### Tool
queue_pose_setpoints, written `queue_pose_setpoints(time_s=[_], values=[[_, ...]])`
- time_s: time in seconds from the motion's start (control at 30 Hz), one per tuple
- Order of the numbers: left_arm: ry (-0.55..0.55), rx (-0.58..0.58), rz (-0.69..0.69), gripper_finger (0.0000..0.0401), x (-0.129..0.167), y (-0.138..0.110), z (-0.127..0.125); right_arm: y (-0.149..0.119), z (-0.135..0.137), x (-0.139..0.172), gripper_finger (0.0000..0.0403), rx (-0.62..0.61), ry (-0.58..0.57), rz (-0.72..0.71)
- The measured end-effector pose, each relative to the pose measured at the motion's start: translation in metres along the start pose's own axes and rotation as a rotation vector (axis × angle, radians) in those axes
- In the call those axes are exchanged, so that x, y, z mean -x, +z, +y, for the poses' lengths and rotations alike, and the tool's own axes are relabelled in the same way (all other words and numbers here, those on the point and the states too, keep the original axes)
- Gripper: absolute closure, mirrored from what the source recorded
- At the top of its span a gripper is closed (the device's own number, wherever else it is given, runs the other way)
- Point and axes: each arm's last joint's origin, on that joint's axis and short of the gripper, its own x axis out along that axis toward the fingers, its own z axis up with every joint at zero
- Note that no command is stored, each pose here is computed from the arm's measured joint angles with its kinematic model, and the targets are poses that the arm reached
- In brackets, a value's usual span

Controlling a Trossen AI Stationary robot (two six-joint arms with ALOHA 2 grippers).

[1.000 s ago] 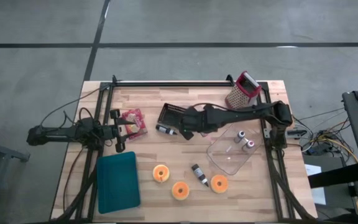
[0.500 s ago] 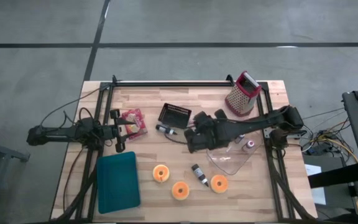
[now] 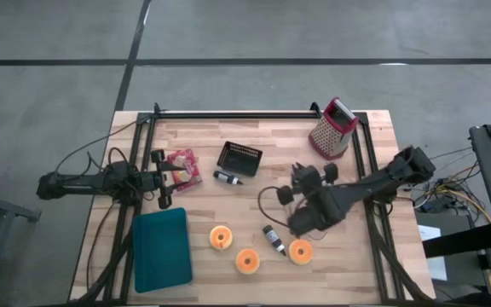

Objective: Pick & Place Food Item
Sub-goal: Put the pink food coloring bottle into the transparent bin

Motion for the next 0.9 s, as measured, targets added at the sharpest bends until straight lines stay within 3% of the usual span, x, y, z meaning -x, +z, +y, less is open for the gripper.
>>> queue_pose_setpoints(time_s=[0.23,0.47,0.63,0.9], values=[[0.0,0.0,0.0,0.0201,0.0,0.0,0.0,-0.033,-0.024,0.011,0.036,-0.022,0.032,0.009],[0.0,0.0,0.0,0.0201,0.0,0.0,0.0,-0.035,-0.042,0.022,0.036,-0.043,0.079,0.031],[0.0,0.0,0.0,0.0201,0.0,0.0,0.0,-0.039,-0.053,0.026,0.036,0.013,0.099,0.055],[0.0,0.0,0.0,0.0201,0.0,0.0,0.0,-0.057,-0.067,0.026,0.036,0.021,0.098,0.096]])
